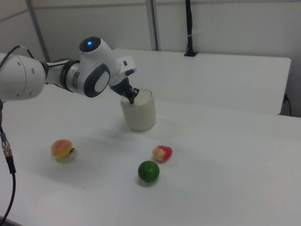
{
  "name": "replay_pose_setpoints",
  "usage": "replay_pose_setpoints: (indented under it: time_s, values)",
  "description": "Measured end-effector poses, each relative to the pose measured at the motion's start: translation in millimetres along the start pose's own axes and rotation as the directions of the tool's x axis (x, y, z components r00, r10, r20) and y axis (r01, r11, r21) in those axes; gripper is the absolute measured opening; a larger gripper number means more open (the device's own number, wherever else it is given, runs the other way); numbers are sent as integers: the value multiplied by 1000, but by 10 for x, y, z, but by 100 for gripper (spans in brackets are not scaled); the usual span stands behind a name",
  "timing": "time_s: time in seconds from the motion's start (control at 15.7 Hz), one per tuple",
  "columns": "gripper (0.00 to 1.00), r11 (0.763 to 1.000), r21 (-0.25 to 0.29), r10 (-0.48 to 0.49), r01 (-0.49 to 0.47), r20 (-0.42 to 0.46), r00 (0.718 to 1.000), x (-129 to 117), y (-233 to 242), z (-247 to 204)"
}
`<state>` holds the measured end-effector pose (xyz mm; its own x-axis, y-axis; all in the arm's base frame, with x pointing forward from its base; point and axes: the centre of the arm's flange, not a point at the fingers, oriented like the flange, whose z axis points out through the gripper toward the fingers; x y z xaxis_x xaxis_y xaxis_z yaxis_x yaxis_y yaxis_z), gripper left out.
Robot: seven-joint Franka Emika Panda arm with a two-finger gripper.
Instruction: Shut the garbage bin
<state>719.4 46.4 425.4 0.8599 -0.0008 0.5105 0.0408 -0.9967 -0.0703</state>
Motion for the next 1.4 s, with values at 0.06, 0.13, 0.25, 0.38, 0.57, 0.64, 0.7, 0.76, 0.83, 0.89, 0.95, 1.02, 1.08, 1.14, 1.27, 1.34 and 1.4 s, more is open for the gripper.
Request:
replay_pose_setpoints:
  time_s: [0.06,0.13,0.25,0.38,0.57,0.64,0.7,0.76,0.83,0.89,0.95,1.02,1.08,1.14,1.27,1.34,1.4]
  values:
    - [1,1000,0,0,0,0,1000,0,0,0]
    - [1,1000,0,-1,1,0,1000,0,0,-1]
    - [1,1000,-1,1,-1,-2,1000,7,10,-17]
    - [1,1000,-4,5,-5,-6,1000,19,49,-43]
    - [1,1000,-6,10,-10,-26,1000,74,88,-172]
    - [1,1000,-5,11,-11,-32,999,94,91,-228]
    - [2,1000,-4,11,-12,-29,1000,109,94,-290]
    - [3,1000,-4,13,-13,-11,1000,114,106,-363]
    - [4,1000,-3,16,-16,16,1000,113,125,-450]
    - [12,1000,-2,19,-19,47,999,110,143,-558]
    - [22,1000,0,22,-22,76,997,107,161,-677]
    - [30,1000,1,24,-24,104,994,100,175,-805]
    - [40,1000,3,25,-26,133,991,87,178,-928]
    - [50,1000,6,24,-26,163,986,66,173,-1039]
    - [71,1000,12,21,-24,209,978,29,153,-1222]
    - [81,1000,14,20,-24,226,974,13,146,-1302]
    - [89,1000,16,19,-24,239,971,1,141,-1383]
